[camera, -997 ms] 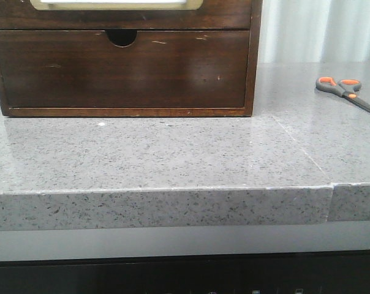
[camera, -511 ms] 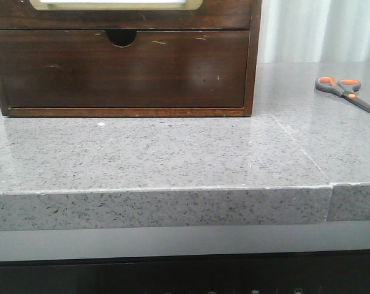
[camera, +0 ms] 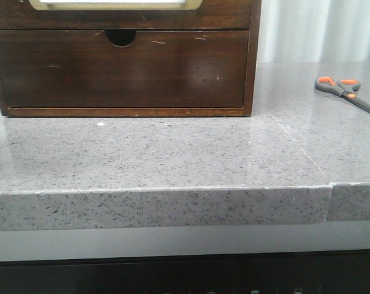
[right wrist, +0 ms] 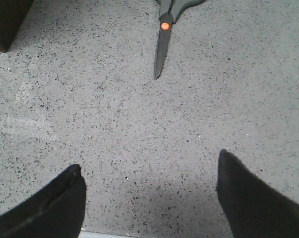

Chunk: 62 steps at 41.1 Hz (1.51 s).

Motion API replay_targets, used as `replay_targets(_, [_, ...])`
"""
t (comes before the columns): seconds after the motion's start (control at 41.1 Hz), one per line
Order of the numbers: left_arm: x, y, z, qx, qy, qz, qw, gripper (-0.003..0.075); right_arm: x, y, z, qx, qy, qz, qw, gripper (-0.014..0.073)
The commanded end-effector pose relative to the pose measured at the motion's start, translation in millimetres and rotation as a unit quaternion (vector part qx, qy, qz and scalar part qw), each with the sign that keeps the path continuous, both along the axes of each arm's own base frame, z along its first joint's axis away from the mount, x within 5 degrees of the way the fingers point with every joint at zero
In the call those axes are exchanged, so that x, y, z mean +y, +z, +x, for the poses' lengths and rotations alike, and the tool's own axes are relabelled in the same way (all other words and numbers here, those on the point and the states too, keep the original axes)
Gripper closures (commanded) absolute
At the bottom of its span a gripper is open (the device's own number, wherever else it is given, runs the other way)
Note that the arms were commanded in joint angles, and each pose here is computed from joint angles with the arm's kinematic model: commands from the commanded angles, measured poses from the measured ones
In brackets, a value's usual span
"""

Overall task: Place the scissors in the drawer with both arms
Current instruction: 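Grasp the white drawer handle with the left gripper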

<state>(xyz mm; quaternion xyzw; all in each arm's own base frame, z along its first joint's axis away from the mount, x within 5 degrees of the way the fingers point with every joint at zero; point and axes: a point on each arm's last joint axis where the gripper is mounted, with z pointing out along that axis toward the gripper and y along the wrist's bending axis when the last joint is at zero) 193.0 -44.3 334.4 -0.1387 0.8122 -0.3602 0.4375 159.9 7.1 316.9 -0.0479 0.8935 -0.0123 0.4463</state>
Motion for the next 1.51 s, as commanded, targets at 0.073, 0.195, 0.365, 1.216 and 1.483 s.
replay_targets(0.073, [-9.6, 9.8, 19.1, -0.027, -0.023, -0.101, 0.994, 0.0115, -1.7, 16.2, 3.6, -0.047, -0.001, -0.008, 0.999, 0.0022])
replay_targets(0.195, [-13.8, 3.7, 31.3, -0.02, -0.04, -0.136, 0.99, 0.0115, -1.7, 16.1, 3.5, -0.046, -0.001, -0.008, 0.999, 0.0022])
replay_targets(0.365, [-19.4, -4.9, 45.9, -0.015, -0.068, -0.177, 0.982, 0.0115, -1.7, 16.1, 3.5, -0.046, -0.001, -0.008, 0.999, 0.0022])
replay_targets(1.216, [-28.5, -12.3, 104.4, -0.008, -0.119, -0.229, 0.966, 0.0433, -1.7, 16.0, 3.4, -0.045, -0.001, -0.008, 0.999, 0.0022])
replay_targets(1.483, [-30.4, -12.6, 103.5, -0.007, -0.134, -0.236, 0.962, 0.0596, -1.7, 16.0, 3.4, -0.045, -0.001, -0.008, 0.999, 0.0022])
